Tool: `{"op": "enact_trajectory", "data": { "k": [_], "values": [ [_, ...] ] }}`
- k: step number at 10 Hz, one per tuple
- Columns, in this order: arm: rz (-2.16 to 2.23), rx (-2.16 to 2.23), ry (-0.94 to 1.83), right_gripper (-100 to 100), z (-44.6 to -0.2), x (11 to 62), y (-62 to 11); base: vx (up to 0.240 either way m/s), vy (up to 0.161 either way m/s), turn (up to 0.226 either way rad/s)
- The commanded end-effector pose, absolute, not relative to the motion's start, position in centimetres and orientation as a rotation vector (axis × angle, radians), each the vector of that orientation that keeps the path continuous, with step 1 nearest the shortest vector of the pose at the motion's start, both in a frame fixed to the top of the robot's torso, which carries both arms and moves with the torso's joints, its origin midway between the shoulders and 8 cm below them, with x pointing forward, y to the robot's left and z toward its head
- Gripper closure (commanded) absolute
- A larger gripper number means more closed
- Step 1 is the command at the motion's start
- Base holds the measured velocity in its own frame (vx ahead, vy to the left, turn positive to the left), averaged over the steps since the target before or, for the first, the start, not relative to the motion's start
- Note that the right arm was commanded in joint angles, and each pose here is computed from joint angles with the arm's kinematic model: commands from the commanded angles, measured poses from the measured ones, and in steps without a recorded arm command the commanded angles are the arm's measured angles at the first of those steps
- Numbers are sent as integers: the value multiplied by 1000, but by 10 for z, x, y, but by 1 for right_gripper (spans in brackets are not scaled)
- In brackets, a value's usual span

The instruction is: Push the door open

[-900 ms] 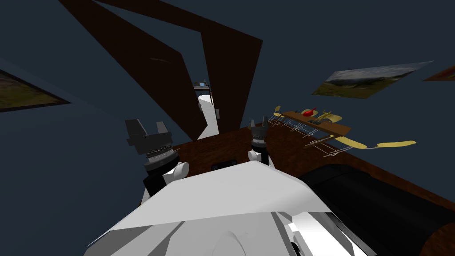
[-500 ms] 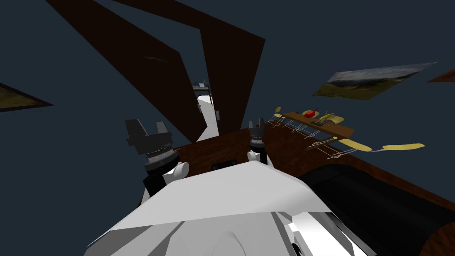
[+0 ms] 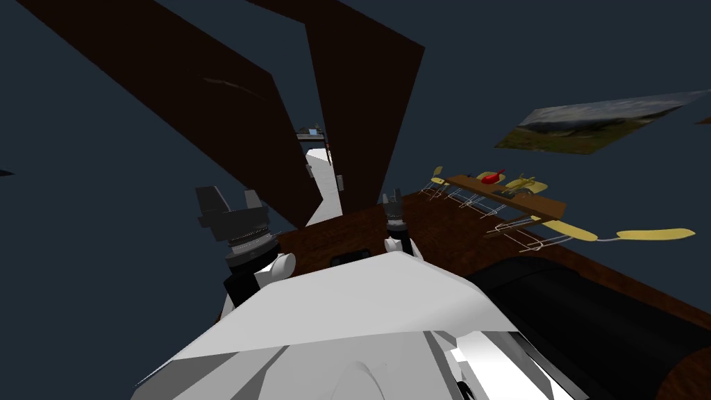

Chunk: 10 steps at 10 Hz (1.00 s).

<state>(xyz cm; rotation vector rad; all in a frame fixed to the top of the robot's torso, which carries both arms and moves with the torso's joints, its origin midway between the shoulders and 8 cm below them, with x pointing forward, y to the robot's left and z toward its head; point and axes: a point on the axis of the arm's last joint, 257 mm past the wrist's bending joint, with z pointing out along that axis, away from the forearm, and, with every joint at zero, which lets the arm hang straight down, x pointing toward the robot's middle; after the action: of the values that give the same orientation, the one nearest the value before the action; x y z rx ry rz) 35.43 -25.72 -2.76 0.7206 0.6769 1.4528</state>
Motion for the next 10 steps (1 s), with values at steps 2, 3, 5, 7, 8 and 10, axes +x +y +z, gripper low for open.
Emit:
{"op": "enact_trajectory", "data": {
  "k": [2,3,5,7,8,10],
  "values": [
    [1454,754,751,-100,-53,364,-242,209,26,-39],
    [1454,768,780,-100,-63,367,-237,180,46,-33],
    [1453,794,840,-100,-84,373,-226,179,41,-38],
    [1451,822,901,-100,-106,379,-214,197,39,-42],
    [1450,836,932,-100,-117,381,-207,197,37,-39],
    [1447,864,995,-100,-140,384,-195,190,31,-37]
  ]
}}
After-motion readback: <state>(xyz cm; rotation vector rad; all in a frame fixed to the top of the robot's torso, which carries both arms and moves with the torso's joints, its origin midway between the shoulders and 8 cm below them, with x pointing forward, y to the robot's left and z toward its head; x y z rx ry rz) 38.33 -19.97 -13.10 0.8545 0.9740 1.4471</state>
